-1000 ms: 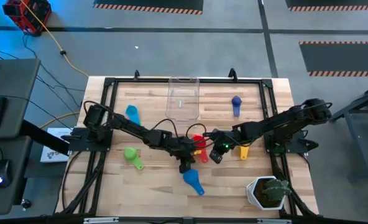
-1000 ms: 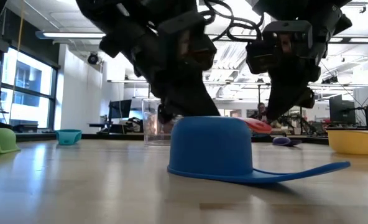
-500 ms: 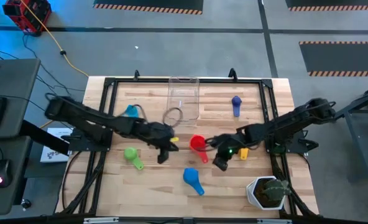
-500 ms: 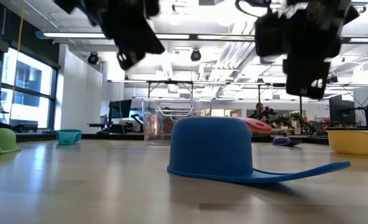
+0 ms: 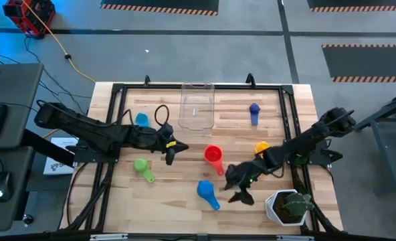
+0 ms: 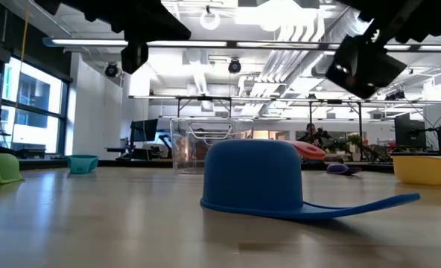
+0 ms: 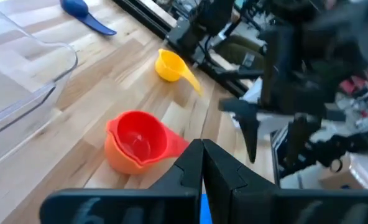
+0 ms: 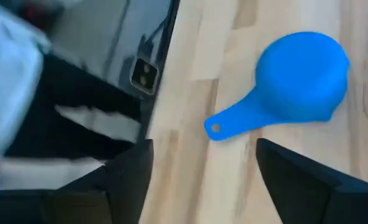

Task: Nest measuring cups in basket
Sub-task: Stack the blue measuring cup on top of the red measuring cup

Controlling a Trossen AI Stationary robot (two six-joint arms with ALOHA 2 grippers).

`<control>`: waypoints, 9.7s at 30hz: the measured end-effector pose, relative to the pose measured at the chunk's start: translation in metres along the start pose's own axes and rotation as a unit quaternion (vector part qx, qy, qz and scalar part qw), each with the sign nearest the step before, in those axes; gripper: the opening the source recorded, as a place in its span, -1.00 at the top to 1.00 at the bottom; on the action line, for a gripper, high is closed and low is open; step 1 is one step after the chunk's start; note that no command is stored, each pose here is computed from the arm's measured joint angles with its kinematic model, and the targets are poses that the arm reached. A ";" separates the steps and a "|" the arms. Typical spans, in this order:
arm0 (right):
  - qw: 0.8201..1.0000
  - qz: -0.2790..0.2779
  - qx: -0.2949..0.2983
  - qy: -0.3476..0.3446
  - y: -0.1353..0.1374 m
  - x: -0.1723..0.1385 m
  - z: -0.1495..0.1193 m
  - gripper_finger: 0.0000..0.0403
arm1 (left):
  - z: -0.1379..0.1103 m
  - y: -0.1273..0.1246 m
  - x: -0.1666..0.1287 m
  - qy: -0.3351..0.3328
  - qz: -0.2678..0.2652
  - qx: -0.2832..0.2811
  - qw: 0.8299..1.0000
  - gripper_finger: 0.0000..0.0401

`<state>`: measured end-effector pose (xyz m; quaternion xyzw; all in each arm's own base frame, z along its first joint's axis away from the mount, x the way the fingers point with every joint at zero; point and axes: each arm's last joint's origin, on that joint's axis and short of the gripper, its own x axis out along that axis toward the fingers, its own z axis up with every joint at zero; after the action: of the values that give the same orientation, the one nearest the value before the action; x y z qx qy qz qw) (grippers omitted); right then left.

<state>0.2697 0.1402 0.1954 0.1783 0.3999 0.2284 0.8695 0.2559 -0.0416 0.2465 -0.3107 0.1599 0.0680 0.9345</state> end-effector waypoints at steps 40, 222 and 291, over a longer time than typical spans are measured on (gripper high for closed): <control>0.915 -0.265 -0.267 0.144 0.056 0.127 -0.016 0.03 | 0.004 -0.004 0.001 -0.022 -0.023 0.020 0.999 1.00; 0.859 -0.218 0.428 -0.179 -0.116 -0.077 -0.022 0.92 | 0.018 0.000 0.001 -0.105 0.024 0.037 0.993 1.00; 0.812 -0.152 0.521 -0.216 -0.072 -0.015 -0.036 1.00 | -0.070 0.019 0.162 0.173 0.023 0.177 0.969 1.00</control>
<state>0.2509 0.0765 0.1470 0.5866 0.2829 -0.1935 0.7338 0.3860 -0.0645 0.1280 -0.1433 0.3353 0.0049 0.9311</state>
